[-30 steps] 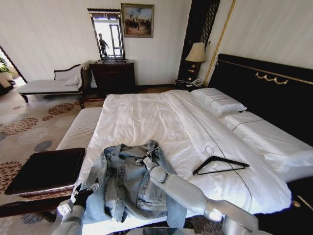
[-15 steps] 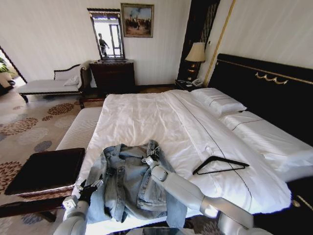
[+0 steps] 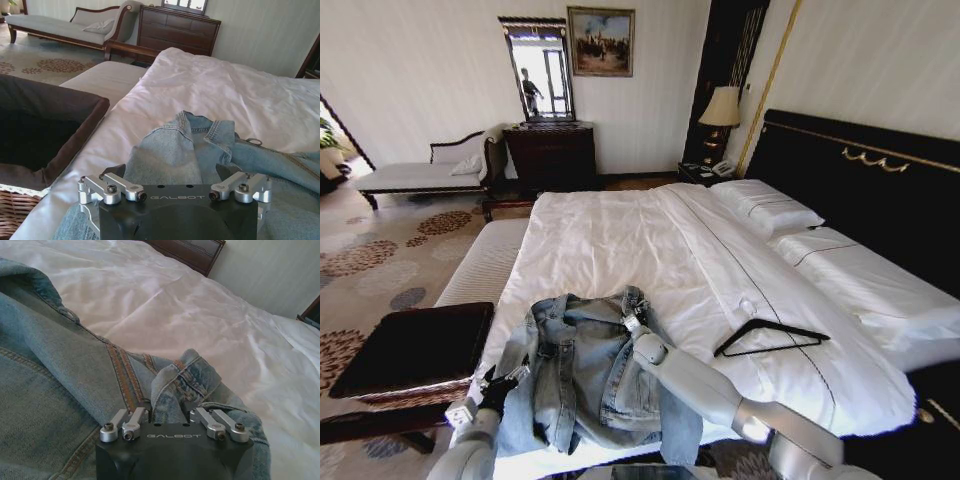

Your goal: Pick up the clothes from the bed and hang them on the clothes hanger.

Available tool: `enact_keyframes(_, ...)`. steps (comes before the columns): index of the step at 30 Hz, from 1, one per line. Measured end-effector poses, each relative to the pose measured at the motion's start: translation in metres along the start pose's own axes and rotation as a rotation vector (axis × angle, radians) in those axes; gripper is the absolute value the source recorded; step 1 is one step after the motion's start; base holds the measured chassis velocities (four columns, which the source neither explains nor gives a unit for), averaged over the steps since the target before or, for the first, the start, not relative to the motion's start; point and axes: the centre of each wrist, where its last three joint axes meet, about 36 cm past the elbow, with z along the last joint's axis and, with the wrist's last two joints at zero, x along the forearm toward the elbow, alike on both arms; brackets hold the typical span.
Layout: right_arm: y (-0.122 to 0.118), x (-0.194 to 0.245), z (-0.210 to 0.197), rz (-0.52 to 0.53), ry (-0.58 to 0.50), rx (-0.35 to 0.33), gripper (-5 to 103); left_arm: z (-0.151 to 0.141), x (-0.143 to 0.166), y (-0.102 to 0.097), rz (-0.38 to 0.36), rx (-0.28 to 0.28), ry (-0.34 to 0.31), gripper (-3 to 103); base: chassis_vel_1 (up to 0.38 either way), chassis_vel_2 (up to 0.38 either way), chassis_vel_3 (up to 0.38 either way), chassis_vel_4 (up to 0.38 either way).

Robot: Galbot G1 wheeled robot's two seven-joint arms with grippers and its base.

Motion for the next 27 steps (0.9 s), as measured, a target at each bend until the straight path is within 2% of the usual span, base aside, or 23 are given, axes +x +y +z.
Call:
enact_keyframes(2, -0.004, 0.006, -0.004, -0.003, 0.020, -0.052, 24, -0.001, 0.000, 0.000, 0.001, 0.002, -0.002, 100, 0.000, 0.000, 0.000, 0.000)
enact_keyframes(4, -0.005, 0.009, -0.005, -0.006, 0.027, -0.070, 24, -0.001, 0.001, -0.001, 0.001, 0.002, -0.002, 100, 0.000, 0.000, 0.000, 0.000)
enact_keyframes(5, -0.009, 0.016, -0.009, -0.013, 0.044, -0.118, 18, -0.001, 0.001, -0.001, 0.001, 0.003, -0.001, 100, 0.000, 0.000, 0.000, 0.000)
enact_keyframes(6, -0.010, 0.017, -0.009, -0.014, 0.047, -0.126, 18, -0.001, 0.001, -0.001, 0.001, 0.003, -0.001, 100, 0.000, 0.000, 0.000, 0.000)
enact_keyframes(7, -0.020, 0.030, -0.015, -0.030, 0.080, -0.219, 8, 0.000, 0.001, -0.001, 0.000, 0.005, -0.001, 100, 0.000, 0.000, 0.000, 0.000)
enact_keyframes(8, -0.026, 0.038, -0.018, -0.043, 0.102, -0.274, 4, 0.000, 0.002, -0.001, -0.001, 0.006, -0.001, 100, 0.000, 0.000, 0.000, 0.000)
enact_keyframes(9, -0.032, 0.046, -0.022, -0.060, 0.123, -0.327, 2, 0.000, 0.001, -0.001, -0.001, 0.007, -0.001, 100, 0.000, 0.000, 0.000, 0.000)
enact_keyframes(10, -0.032, 0.046, -0.022, -0.060, 0.123, -0.327, 2, 0.000, 0.001, -0.001, -0.001, 0.007, -0.001, 100, 0.000, 0.000, 0.000, 0.000)
enact_keyframes(11, -0.037, 0.053, -0.025, -0.072, 0.135, -0.364, 2, 0.000, 0.001, -0.001, -0.001, 0.007, -0.001, 100, 0.000, 0.000, 0.000, 0.000)
enact_keyframes(12, -0.049, 0.068, -0.028, -0.096, 0.155, -0.430, 2, 0.000, 0.001, -0.001, -0.002, 0.008, -0.002, 100, 0.000, 0.000, 0.000, 0.000)
enact_keyframes(14, -0.063, 0.090, -0.027, -0.132, 0.167, -0.485, 2, 0.000, 0.000, -0.002, -0.001, 0.009, 0.000, 100, 0.000, 0.000, 0.000, 0.000)
enact_keyframes(16, -0.066, 0.097, -0.027, -0.143, 0.168, -0.500, 2, 0.001, 0.000, -0.002, -0.001, 0.010, 0.000, 100, 0.000, 0.000, 0.000, 0.000)
enact_keyframes(22, -0.082, 0.147, -0.016, -0.241, 0.193, -0.622, 2, 0.004, 0.000, -0.005, 0.004, 0.016, 0.007, 100, 0.000, 0.000, 0.000, 0.000)
enact_keyframes(27, -0.079, 0.156, 0.000, -0.266, 0.220, -0.601, 2, 0.005, -0.002, -0.008, 0.010, 0.016, 0.009, 100, 0.000, 0.000, 0.000, 0.000)
